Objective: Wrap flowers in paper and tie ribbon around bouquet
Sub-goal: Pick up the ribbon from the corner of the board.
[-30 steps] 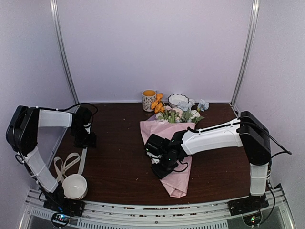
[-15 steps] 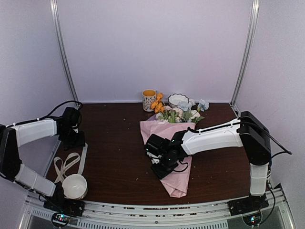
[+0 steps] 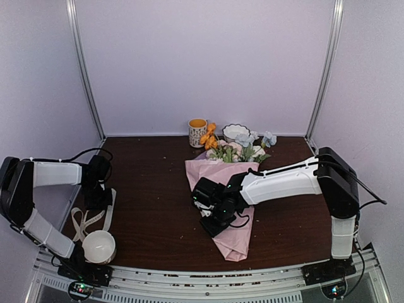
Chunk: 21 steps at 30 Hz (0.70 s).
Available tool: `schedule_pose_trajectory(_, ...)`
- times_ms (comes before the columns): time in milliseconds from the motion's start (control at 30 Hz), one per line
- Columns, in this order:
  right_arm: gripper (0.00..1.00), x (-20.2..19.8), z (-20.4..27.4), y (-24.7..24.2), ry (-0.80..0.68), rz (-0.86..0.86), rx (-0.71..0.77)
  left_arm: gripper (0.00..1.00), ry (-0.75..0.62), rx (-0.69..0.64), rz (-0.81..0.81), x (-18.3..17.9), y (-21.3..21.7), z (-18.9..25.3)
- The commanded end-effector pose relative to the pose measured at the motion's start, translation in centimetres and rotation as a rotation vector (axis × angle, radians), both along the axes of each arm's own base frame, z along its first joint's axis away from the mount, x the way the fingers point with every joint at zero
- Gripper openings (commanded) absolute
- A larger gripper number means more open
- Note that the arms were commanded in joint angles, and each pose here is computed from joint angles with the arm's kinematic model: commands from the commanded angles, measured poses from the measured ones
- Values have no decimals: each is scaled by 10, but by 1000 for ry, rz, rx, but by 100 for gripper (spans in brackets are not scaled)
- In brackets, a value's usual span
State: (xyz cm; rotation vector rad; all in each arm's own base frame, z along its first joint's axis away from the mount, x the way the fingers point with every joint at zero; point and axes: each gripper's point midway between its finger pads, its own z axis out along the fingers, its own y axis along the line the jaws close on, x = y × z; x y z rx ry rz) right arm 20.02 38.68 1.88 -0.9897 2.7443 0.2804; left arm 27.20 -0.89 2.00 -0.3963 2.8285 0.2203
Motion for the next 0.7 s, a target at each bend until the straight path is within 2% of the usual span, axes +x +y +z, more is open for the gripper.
schedule_pose_trajectory(0,0,-7,-38,-27,20,3,-135,0,-40,-13,-18,8,-1,6)
schedule_pose_trajectory(133,0,-8,-40,-28,24,0,-141,0,-213,-100,-82,36,-19,54)
schedule_pose_trajectory(233,0,-10,-46,-30,38,-5,-150,0,-489,-215,-226,78,-50,157)
schedule_pose_trajectory(333,0,-12,-52,-34,48,-11,-165,0,-778,-268,-445,88,-91,289)
schedule_pose_trajectory(433,0,-12,-56,-34,55,-17,-169,0,-1025,-326,-752,54,-151,401)
schedule_pose_trajectory(500,0,-13,-59,-34,61,-22,-175,0,-1160,-396,-944,20,-186,451)
schedule_pose_trajectory(600,0,-14,-61,-34,65,-24,-178,0,-1251,-484,-1114,-21,-213,486)
schedule_pose_trajectory(667,0,-13,-60,-34,65,-26,-181,0,-1260,-520,-1126,-29,-215,484)
